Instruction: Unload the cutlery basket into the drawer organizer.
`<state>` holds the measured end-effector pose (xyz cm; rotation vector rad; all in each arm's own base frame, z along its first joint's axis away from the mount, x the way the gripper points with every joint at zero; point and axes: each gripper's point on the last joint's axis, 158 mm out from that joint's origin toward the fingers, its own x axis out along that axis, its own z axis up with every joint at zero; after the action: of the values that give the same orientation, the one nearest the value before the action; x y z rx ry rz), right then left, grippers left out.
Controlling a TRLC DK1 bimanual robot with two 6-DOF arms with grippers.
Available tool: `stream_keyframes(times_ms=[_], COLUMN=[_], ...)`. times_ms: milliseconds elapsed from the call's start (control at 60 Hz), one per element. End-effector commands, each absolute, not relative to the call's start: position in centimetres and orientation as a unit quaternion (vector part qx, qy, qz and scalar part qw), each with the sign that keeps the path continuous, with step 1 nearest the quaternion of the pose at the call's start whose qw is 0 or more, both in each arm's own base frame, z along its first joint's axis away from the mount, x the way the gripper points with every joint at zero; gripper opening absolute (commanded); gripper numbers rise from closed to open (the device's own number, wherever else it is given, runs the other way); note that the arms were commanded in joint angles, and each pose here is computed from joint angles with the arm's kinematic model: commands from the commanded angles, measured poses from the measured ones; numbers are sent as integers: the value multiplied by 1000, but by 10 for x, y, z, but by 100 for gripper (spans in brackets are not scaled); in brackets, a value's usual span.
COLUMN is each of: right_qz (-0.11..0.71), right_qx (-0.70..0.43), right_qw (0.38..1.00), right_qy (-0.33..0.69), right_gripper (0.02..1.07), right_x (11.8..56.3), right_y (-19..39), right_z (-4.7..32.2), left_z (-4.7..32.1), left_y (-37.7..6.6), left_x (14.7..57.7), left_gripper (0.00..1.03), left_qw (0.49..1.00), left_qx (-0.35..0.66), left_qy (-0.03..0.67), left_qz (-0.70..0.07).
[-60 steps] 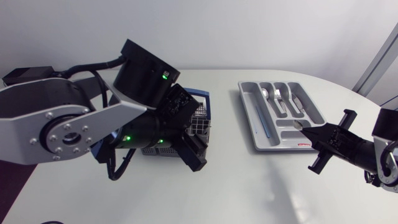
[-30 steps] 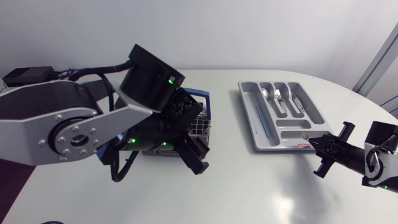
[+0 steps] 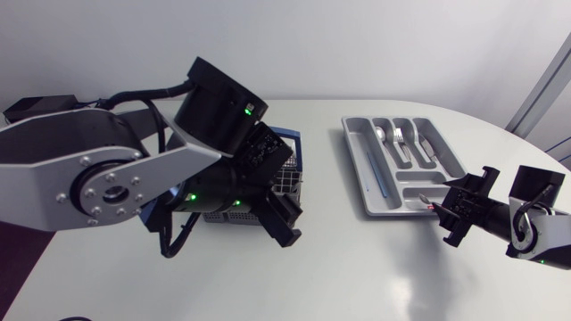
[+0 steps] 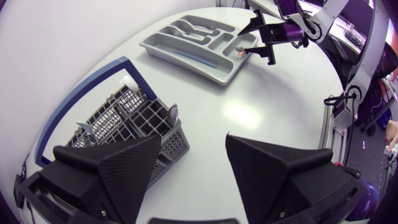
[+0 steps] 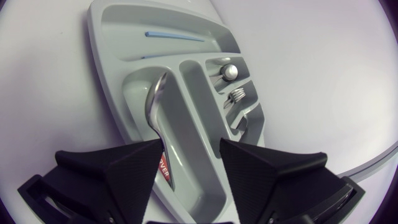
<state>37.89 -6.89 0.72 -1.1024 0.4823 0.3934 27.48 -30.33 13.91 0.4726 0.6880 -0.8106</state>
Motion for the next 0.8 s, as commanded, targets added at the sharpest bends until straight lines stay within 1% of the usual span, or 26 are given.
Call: stream_keyframes(times_ms=[0, 250, 317, 500, 700, 783], right_qz=[180, 181, 182, 198, 211, 220], right_qx=[-519, -504, -497, -396, -327, -299], right_qw=[805, 813, 818, 870, 890, 896], right_qy=[224, 230, 226, 215, 240, 244], right_gripper=[102, 102, 102, 102, 102, 102], right_x=[378, 370, 368, 359, 343, 337], right_y=[-68, -77, -79, -80, -66, -56], right_z=[14, 41, 53, 95, 90, 91], left_z=[144, 143, 143, 145, 136, 128], left_y=[-309, -311, -311, -311, -319, -323], left_x=[278, 276, 277, 276, 278, 277], left_gripper=[73, 73, 73, 73, 73, 73], left_qw=[838, 836, 835, 835, 830, 829], left_qx=[216, 217, 217, 212, 211, 230], left_qy=[327, 332, 333, 339, 357, 356], left_qz=[-379, -380, -380, -377, -374, -365])
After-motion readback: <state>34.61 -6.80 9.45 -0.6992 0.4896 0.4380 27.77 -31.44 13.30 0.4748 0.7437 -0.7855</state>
